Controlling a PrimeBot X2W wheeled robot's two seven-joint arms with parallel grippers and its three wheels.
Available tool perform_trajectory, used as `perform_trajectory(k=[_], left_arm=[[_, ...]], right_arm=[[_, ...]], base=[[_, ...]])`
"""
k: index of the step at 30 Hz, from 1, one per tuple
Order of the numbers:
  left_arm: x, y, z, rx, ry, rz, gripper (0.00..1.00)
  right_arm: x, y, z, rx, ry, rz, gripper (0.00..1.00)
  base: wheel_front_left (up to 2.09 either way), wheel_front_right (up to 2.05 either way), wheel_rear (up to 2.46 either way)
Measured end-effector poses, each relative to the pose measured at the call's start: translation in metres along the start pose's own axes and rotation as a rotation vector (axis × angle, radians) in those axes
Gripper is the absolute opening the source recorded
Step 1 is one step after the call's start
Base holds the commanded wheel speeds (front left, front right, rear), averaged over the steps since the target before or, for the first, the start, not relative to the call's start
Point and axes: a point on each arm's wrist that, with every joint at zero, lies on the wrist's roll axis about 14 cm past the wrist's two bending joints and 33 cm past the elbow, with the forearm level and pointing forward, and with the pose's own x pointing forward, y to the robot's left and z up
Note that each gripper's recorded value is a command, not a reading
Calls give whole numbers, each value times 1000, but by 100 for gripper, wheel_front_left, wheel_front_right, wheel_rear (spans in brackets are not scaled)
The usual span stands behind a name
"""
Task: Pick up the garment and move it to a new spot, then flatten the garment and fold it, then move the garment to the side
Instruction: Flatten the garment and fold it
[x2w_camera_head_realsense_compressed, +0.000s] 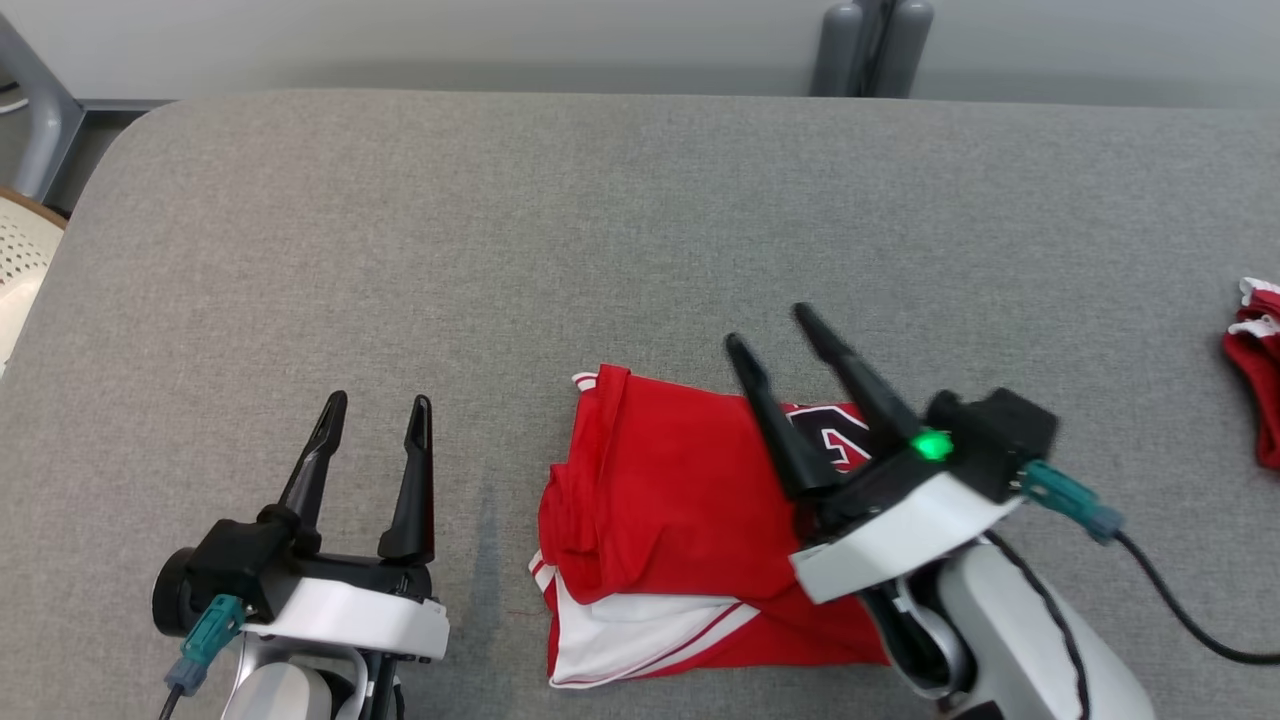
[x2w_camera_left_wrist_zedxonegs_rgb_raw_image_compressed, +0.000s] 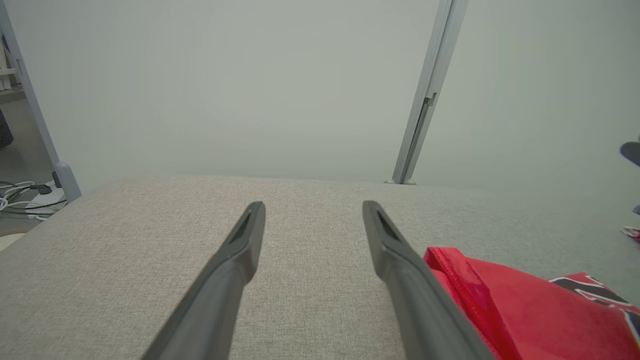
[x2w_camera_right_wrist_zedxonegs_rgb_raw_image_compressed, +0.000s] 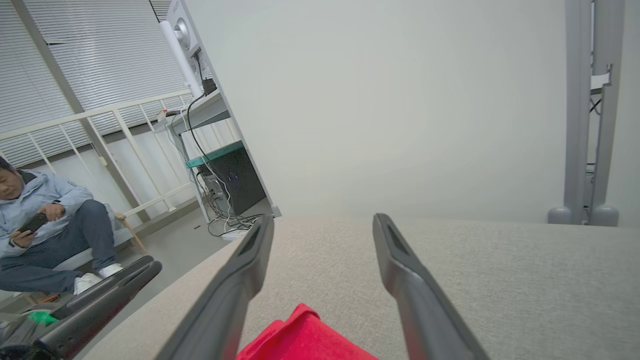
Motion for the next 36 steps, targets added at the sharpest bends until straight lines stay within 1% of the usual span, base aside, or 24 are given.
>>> perform_trajectory(k=[3,8,11,15,18,26,36], left_arm=[[1,-1,2,1,-6,-2,100],[-1,1,6,10,-16,-3,100],[-6,3,6,13,-13,3,100],[-11,6,8,21,-16,6,100],[-19,7,8,31,-12,5,100],[-40,8,9,47,1,5,100],[-60,8,12,52,8,10,100]], right_arm=[[-13,-26,16,-66,-45,-87,100],[-51,-69,31,-163,-62,-241,100],[-78,-91,36,-219,-53,-325,100],[-111,-108,40,-269,-25,-413,100],[-132,-111,42,-288,-4,-457,100],[-161,-102,49,-297,8,-501,100],[-183,-93,54,-316,22,-526,100]], base=[[0,0,0],[0,0,0],[0,0,0],[0,0,0],[0,0,0],[0,0,0],[0,0,0]])
